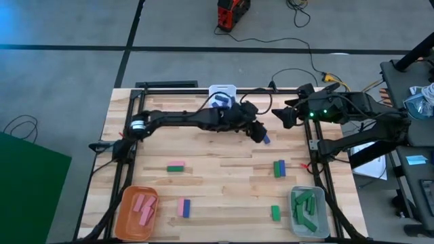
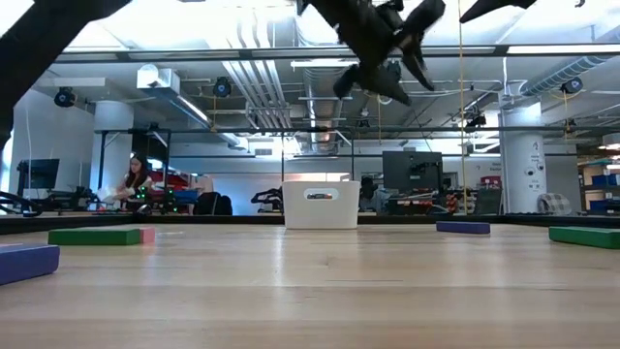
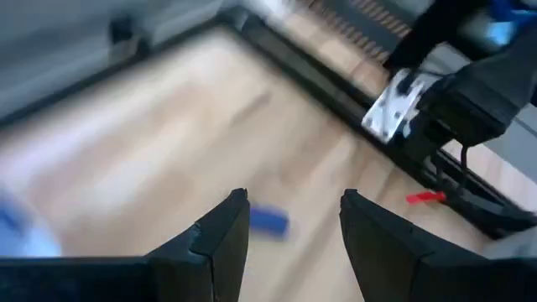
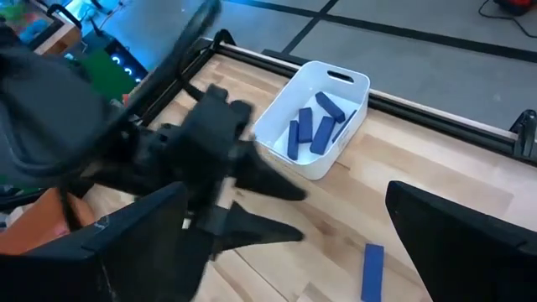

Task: Sort blocks
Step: Put the blue block into the white bin

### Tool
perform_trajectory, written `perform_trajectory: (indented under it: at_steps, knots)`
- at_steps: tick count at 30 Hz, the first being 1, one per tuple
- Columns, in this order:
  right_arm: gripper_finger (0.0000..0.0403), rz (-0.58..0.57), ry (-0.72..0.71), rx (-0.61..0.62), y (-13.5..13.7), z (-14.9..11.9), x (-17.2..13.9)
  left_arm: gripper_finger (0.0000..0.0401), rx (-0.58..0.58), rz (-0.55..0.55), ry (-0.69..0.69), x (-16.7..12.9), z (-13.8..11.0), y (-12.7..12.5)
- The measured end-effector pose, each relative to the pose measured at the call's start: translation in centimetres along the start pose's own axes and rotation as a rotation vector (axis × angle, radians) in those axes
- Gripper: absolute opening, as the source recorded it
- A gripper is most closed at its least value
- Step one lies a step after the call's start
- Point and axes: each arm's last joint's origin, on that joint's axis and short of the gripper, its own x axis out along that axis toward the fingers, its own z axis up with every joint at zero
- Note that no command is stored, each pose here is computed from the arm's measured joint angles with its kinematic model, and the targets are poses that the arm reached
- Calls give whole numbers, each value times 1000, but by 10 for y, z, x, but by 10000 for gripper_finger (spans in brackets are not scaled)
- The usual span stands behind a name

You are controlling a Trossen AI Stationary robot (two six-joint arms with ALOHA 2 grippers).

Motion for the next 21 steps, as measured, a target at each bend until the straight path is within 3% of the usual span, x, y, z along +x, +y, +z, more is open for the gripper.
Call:
perform_trajectory:
  at_steps: [3,5,8,13,18,21]
  knots:
    - [400,-9,-7,-4,0,0,0,160,-169,97,123,-12,11,-5]
    - [400,-14,-10,-17,0,0,1,158,-296,116,130,-4,11,-6]
    - [400,-20,-7,-40,1,0,3,157,-467,3,105,8,1,-4]
    - [400,-14,0,-72,3,1,4,157,-600,-114,50,20,-5,-5]
    - [400,20,34,-158,4,-1,5,157,-728,27,-16,24,-12,4]
    - [400,32,37,-228,4,0,4,157,-737,130,-41,23,-15,9]
